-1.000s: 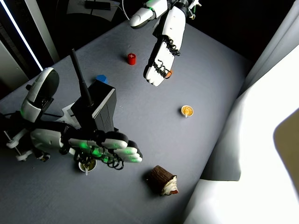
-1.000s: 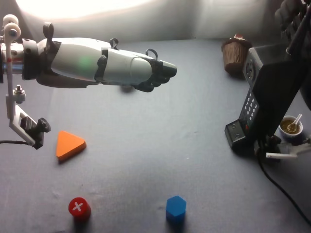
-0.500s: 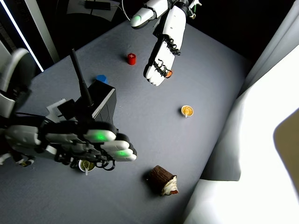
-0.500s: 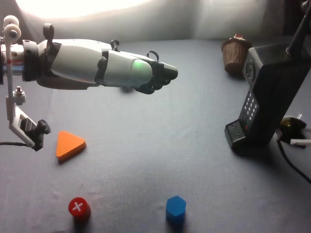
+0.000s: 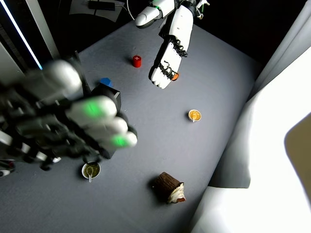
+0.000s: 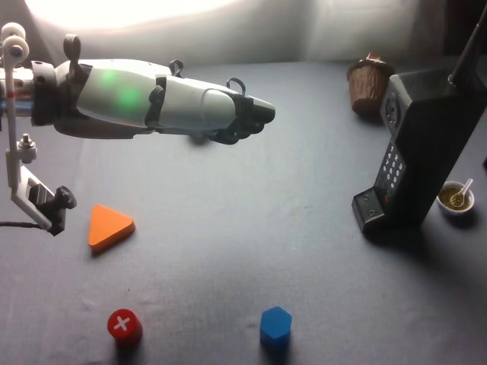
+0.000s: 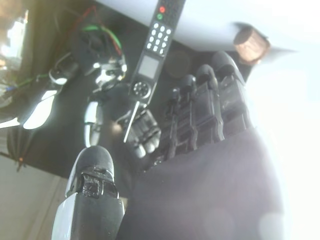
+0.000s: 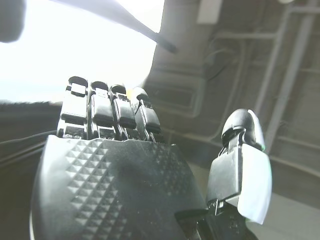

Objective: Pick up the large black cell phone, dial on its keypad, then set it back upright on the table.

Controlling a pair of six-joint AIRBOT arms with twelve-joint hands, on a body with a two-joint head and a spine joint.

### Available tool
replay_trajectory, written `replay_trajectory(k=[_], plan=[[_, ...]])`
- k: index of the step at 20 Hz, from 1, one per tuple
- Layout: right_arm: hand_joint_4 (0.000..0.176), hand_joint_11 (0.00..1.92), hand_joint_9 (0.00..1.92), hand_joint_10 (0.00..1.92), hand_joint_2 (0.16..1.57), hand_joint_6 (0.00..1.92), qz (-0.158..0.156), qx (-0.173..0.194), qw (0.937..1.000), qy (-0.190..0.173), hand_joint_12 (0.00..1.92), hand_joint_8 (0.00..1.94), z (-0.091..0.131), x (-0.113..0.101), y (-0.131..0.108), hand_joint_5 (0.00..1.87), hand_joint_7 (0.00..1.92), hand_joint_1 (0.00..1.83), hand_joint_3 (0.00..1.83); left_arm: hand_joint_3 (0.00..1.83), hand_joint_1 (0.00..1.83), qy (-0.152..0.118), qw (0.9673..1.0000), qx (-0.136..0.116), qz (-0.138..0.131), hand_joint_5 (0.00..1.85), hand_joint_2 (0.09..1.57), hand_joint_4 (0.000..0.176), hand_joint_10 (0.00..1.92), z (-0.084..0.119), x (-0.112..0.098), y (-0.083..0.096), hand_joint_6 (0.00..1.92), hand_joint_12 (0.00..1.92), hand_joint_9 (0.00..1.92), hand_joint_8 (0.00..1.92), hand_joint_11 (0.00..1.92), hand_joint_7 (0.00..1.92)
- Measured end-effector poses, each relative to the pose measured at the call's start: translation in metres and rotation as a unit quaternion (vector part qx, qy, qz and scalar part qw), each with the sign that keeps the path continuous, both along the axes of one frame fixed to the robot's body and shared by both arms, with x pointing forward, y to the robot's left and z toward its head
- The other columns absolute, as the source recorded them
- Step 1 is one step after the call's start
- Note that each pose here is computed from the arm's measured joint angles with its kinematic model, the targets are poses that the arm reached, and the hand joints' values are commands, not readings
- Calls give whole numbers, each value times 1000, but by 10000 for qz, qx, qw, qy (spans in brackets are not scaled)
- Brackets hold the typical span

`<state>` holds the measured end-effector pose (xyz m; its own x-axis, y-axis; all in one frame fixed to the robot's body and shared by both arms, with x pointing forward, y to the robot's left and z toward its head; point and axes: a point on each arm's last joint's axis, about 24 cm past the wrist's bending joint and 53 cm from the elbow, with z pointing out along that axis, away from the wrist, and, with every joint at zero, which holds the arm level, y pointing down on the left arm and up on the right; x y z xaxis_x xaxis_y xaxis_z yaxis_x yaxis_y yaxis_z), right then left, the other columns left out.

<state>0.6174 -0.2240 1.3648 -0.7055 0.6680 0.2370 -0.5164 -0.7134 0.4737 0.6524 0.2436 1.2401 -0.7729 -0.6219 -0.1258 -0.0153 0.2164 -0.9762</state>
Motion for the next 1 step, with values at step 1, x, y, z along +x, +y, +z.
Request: replay_trajectory(k=[1], plan=[[75,0,0,0,945,0,-38,18,10000,-6,0,0,1,0,-3,0,0,146,2,0,0,0,10000,3,-3,104,1211,0,2,0,0,0,0,271,112,0,0,123]])
